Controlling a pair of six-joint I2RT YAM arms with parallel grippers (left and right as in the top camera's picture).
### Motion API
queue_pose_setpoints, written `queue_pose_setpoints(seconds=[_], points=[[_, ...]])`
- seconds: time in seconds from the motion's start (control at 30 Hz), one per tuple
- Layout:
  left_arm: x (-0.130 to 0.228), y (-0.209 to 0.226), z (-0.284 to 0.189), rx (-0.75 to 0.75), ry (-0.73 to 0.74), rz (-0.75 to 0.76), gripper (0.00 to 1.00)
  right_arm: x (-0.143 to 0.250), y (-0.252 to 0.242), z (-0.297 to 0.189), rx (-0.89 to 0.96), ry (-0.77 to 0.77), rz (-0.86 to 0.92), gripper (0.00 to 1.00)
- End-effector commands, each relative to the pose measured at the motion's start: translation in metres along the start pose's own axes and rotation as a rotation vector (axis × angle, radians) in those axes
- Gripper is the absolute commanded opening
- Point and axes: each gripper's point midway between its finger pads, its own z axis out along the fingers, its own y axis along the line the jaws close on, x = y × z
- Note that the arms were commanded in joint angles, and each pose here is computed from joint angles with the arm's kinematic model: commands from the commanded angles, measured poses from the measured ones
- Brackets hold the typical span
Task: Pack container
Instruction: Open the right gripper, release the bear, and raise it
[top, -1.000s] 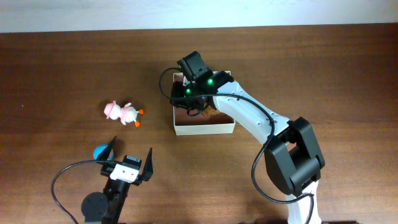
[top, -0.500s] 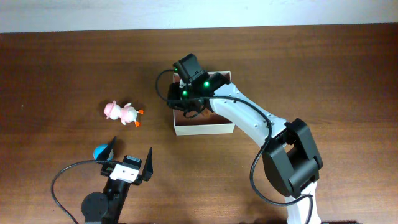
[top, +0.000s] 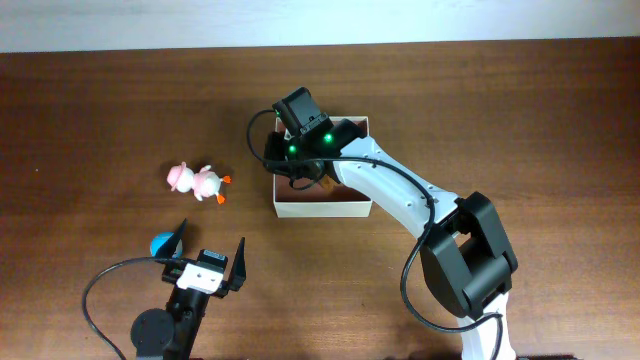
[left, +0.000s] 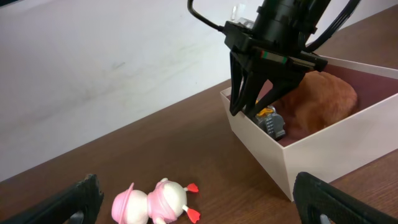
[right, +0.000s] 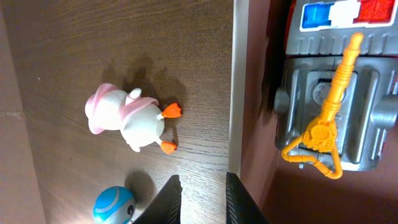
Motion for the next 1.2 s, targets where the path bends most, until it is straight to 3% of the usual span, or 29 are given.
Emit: queue_pose_setpoints(seconds=[0.0,0.1,0.27,0.37,0.53,0.77,1.17], points=[[0.001,0.001,0.000,-0.006,0.003,0.004,1.00,-0.006,0.011,-0.011,-0.013,-0.040,-0.018,0.20],[0.001,0.001,0.000,-0.006,0.003,0.004,1.00,-0.008,0.008,-0.014,-0.006,-0.040,-0.078,0.22],[0.001,0.001,0.000,-0.006,0.003,0.004,1.00,-0.022,-0.002,-0.033,0.047,-0.041,-0.169,0.36],[0.001,0.001,0.000,-0.006,0.003,0.004,1.00,-0.036,-0.011,-0.057,0.120,-0.063,-0.220,0.43],[0.001,0.001,0.000,-0.006,0.003,0.004,1.00,-0.054,-0.040,-0.110,0.336,-0.079,-0.265,0.46],[0.001,0.001,0.000,-0.006,0.003,0.004,1.00,-0.050,-0.124,-0.170,0.666,0.006,-0.160,0.49],[0.001,0.001,0.000,-0.006,0.003,0.004,1.00,-0.024,-0.211,-0.178,0.794,0.186,0.008,0.76]])
